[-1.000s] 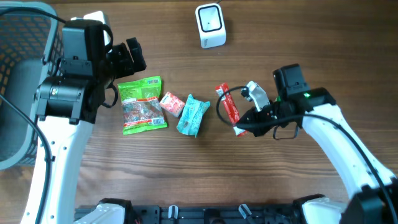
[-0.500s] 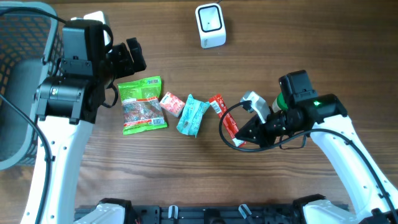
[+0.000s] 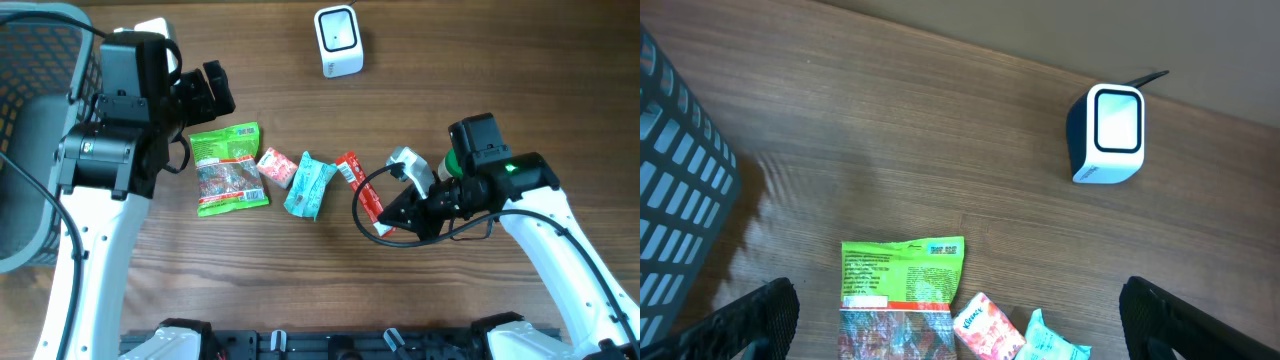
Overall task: Scan the item barcode
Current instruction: 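Lift red stick snack with right gripper, turning barcode up, then hold red stick snack barcode against the white scanner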
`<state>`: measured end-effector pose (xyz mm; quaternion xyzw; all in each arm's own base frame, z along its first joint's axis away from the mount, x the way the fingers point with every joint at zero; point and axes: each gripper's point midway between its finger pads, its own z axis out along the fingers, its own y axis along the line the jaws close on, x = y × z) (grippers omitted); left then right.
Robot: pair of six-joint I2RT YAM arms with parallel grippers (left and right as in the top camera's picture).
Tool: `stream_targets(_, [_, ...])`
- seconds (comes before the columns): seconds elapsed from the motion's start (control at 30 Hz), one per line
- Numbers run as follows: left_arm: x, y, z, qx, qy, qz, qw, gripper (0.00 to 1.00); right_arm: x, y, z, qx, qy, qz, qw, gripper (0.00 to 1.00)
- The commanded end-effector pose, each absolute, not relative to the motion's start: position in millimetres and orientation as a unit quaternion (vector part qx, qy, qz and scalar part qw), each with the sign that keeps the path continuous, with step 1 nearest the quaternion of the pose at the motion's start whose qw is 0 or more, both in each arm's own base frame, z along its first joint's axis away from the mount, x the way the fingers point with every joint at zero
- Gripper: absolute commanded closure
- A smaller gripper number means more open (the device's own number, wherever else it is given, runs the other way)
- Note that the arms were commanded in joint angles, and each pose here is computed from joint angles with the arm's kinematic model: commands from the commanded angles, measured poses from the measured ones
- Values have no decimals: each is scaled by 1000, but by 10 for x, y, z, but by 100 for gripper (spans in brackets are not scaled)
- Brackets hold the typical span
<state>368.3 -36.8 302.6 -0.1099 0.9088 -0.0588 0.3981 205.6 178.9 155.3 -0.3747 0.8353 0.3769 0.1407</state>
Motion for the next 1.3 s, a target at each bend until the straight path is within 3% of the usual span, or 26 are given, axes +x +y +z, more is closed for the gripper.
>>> stream_targets(0.0, [3689, -361, 3053, -105, 908, -54, 403, 0, 2078, 1825, 1665, -383, 826, 381, 160, 96])
stream_targets(0.27, [3689, -360, 3053, -105, 908, -53, 403, 0, 2506, 1671, 1691, -279, 892, 305, 183, 96])
stream_targets(0.47, [3689, -360, 3053, -105, 908, -53, 403, 0, 3131, 1430, 2689, -181, 912, 211, 301, 96])
stream_targets(0.7, [3689, -361, 3053, -105, 908, -54, 403, 0, 3601, 1166, 3115, -156, 941, 74, 292, 96])
stream_targets(1.0, [3689, -360, 3053, -105, 908, -53, 403, 0, 4440, 1471, 2402, -235, 914, -174, 281, 96])
stream_targets(1.27, [3689, -361, 3053, -105, 908, -54, 403, 0, 4954, 1653, 1643, -324, 868, -284, 246, 96])
